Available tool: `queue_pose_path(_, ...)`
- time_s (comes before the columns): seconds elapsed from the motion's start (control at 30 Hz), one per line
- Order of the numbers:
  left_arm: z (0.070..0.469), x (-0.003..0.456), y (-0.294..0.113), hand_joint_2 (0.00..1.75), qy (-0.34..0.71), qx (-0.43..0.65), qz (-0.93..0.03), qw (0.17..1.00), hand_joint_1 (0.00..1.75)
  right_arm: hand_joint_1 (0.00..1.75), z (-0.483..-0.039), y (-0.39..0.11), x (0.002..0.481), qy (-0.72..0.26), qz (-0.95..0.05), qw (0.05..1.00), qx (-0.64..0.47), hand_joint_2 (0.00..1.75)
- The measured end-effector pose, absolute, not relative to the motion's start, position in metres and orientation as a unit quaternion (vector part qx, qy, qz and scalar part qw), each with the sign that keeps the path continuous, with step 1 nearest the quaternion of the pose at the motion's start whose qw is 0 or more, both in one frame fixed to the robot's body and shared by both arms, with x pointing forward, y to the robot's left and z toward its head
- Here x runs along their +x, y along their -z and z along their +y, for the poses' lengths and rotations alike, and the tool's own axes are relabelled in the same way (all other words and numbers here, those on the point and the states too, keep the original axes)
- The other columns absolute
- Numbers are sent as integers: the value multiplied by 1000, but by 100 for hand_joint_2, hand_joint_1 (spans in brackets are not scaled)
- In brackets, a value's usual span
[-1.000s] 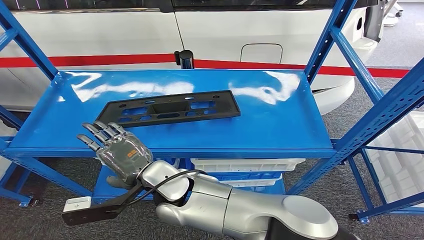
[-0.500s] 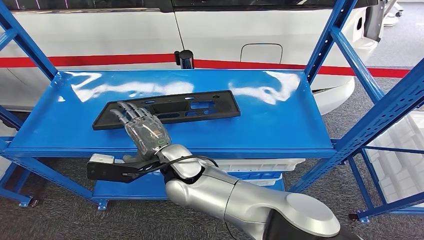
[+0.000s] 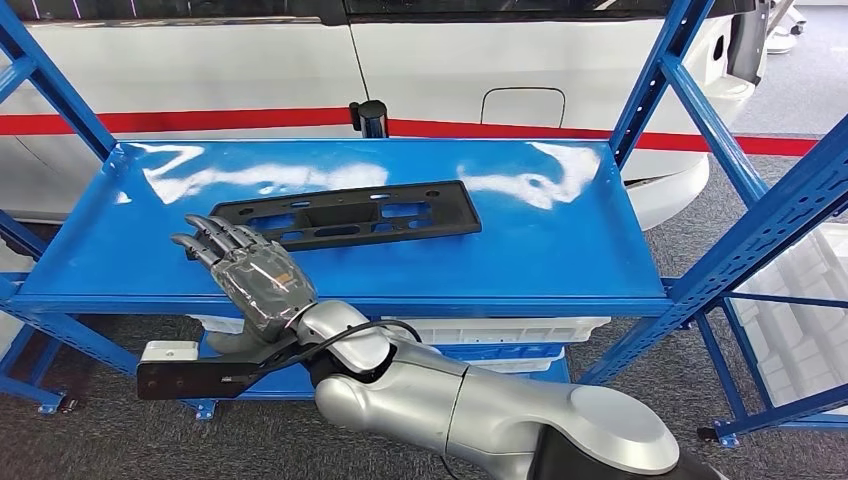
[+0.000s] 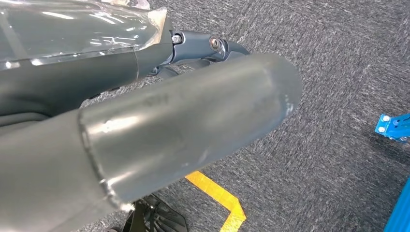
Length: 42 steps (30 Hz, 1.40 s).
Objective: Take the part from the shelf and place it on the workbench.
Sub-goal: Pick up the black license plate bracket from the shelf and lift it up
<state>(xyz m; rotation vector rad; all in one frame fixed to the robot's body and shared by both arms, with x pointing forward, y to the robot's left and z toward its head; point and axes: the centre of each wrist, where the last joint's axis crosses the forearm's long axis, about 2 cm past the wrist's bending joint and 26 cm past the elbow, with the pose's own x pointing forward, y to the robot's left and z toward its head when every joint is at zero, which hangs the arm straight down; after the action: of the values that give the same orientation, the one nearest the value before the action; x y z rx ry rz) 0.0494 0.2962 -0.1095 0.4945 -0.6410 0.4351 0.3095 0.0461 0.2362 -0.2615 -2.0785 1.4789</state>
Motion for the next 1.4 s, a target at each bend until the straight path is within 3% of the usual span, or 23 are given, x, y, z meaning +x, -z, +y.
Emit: queue_pose_path(1.4,281,92,102,0,-201,206,-319,903,0,0,34,-219,320,-549,-771,298,-124,175)
